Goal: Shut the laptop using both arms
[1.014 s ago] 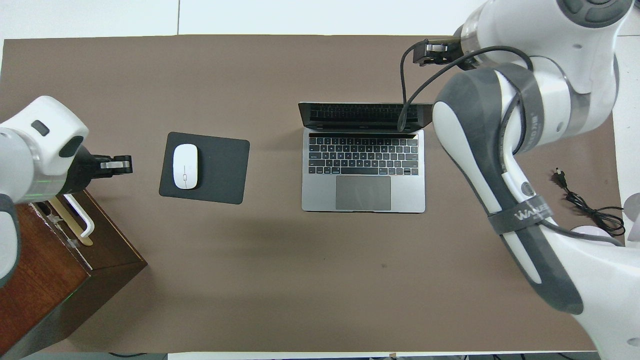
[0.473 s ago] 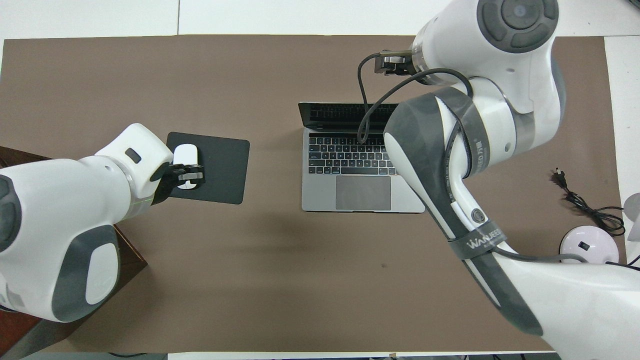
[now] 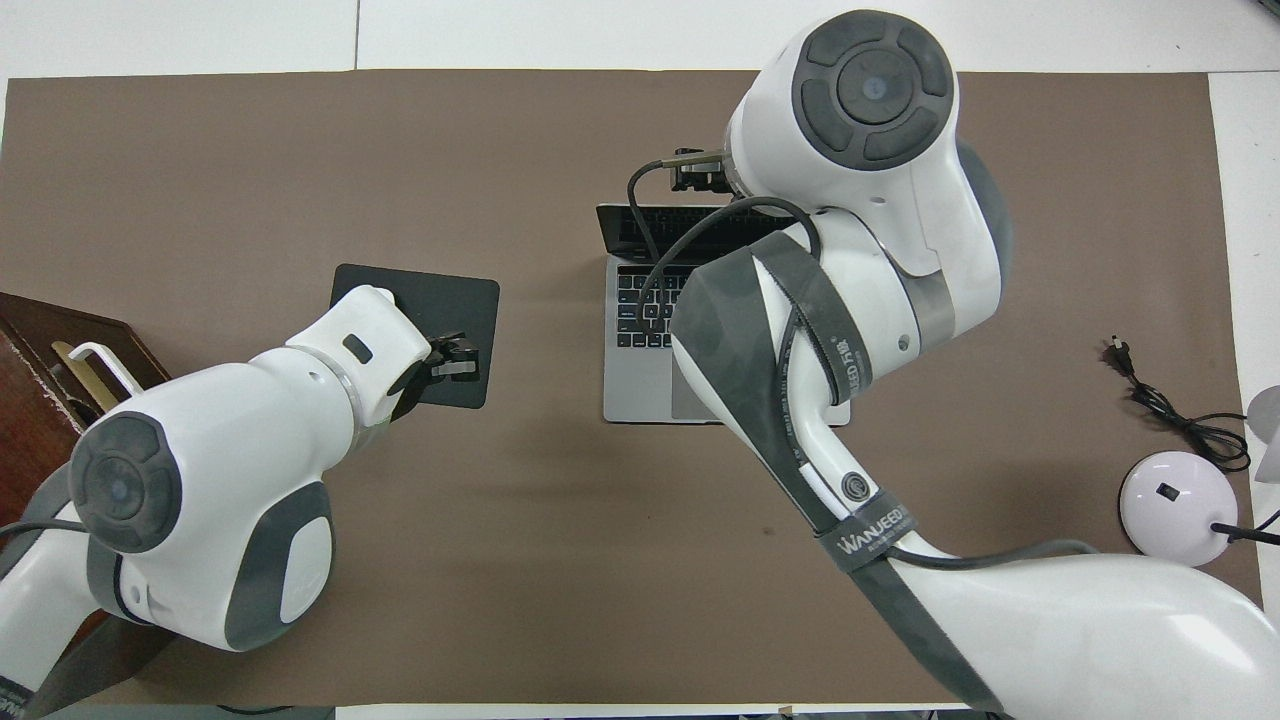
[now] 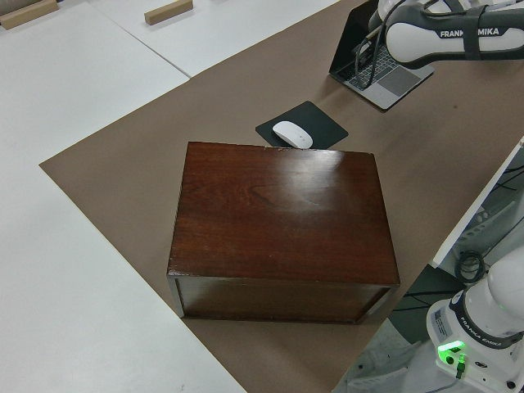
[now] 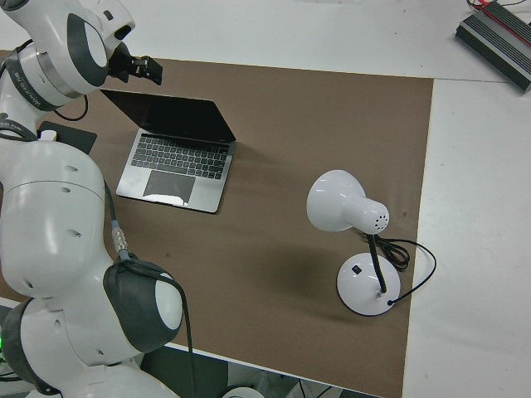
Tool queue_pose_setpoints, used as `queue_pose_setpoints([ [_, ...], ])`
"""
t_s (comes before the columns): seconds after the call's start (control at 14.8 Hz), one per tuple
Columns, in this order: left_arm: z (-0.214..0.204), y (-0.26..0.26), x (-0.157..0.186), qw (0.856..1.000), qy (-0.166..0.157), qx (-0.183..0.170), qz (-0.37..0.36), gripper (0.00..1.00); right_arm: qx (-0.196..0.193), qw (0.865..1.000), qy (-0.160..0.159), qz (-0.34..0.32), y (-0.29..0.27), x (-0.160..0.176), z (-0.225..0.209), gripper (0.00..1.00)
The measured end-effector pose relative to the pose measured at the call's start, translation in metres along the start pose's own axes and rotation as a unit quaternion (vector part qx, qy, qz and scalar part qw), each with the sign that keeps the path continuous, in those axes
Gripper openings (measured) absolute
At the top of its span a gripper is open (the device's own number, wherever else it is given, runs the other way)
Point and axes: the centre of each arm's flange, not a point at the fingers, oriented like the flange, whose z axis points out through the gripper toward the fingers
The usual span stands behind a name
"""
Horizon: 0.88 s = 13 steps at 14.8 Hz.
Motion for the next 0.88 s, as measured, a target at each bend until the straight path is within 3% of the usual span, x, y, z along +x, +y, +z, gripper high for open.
queue_pose_setpoints([
  [0.34,0.044,0.031,-0.010,0.999,0.023,-0.011,0.026,0.01,-0.004,1.000,0.002,0.011,0.015,0.007,0.002,0.76],
  [0.74,0.071,0.064,-0.023,0.997,0.051,-0.028,0.054,0.01,-0.011,1.000,0.003,0.008,0.016,0.007,0.004,0.11],
  [0.81,0.072,0.069,-0.025,0.996,0.056,-0.032,0.058,0.01,-0.012,1.000,0.002,0.008,0.016,0.006,0.005,0.02],
  [0.88,0.073,0.073,-0.026,0.996,0.060,-0.035,0.061,0.01,-0.013,1.000,0.000,0.008,0.016,0.006,0.007,0.01],
])
